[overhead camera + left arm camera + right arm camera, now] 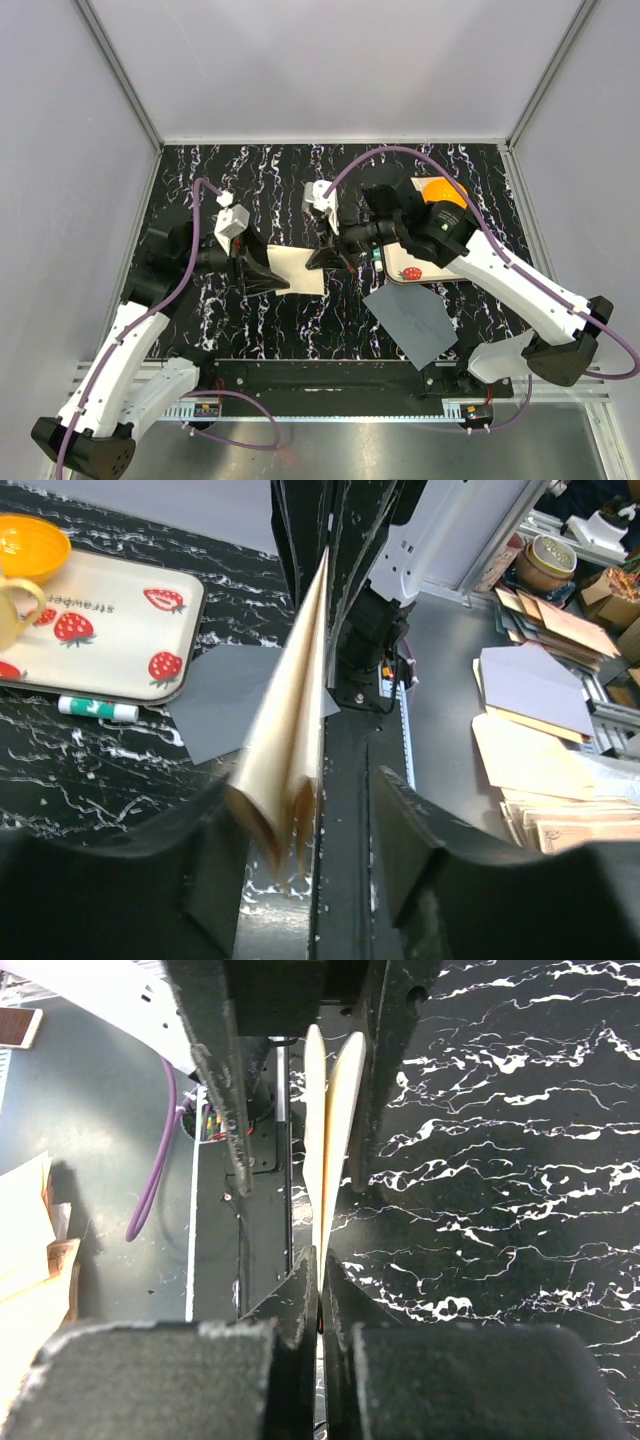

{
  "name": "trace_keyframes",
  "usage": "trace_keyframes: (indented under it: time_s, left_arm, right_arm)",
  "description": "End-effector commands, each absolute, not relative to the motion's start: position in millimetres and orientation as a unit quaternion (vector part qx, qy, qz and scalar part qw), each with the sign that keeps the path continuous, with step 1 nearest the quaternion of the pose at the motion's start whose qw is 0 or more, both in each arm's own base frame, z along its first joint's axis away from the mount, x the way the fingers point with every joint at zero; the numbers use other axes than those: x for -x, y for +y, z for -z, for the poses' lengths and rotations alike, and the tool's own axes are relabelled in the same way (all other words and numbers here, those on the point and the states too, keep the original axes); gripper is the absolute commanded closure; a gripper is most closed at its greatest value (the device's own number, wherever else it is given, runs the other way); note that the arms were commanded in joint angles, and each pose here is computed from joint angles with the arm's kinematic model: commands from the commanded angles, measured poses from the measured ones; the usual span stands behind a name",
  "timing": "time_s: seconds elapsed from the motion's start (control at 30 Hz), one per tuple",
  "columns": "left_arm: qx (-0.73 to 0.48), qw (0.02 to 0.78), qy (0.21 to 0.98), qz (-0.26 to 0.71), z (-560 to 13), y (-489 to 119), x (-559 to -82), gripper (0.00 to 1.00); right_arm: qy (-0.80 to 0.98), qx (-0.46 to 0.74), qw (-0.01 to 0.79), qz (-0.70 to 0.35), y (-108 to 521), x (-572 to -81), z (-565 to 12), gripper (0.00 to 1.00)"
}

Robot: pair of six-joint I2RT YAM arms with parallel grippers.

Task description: Place the letter into the envelope and seal it

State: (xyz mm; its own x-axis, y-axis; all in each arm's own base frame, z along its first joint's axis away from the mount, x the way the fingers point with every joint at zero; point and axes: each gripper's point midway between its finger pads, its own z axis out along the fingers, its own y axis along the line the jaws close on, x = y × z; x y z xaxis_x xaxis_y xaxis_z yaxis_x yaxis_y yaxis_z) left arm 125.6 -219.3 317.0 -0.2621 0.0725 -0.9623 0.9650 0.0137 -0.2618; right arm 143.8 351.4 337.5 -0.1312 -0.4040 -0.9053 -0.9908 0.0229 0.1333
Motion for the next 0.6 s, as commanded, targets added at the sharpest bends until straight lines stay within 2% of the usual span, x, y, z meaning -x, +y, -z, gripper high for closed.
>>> trace_keyframes:
  time_s: [0.0, 0.03, 0.13, 0.33, 0.57]
  left_arm:
    - [-0.423, 0.431, 0.593, 0.533, -323.6, -216.6, -131.7, 0.41]
    - [-0.412, 0.433, 0.593, 0.539, -323.7, -216.1, -132.4, 0.36]
    - [-0.362, 0.459, 0.568, 0.579, -344.3, -213.7, -134.7, 0.30]
    - [-0.298, 0.455, 0.579, 0.607, -349.4, -214.0, -149.8, 0.29]
    - [-0.203, 0.445, 0.578, 0.653, -368.2, -211.1, -163.5, 0.31]
  right_arm:
    - [0.624, 0.515, 0.411, -0.420, 348.4, -163.9, -375.3, 1.00]
    - [0.630, 0.500, 0.412, -0.428, 347.7, -169.1, -379.7, 1.00]
    - [0.633, 0.445, 0.396, -0.494, 343.8, -178.2, -399.9, 1.00]
    - [0.601, 0.422, 0.375, -0.565, 342.9, -161.6, -412.3, 1.00]
    - [0.593, 0.396, 0.376, -0.592, 340.6, -155.0, -411.1, 1.00]
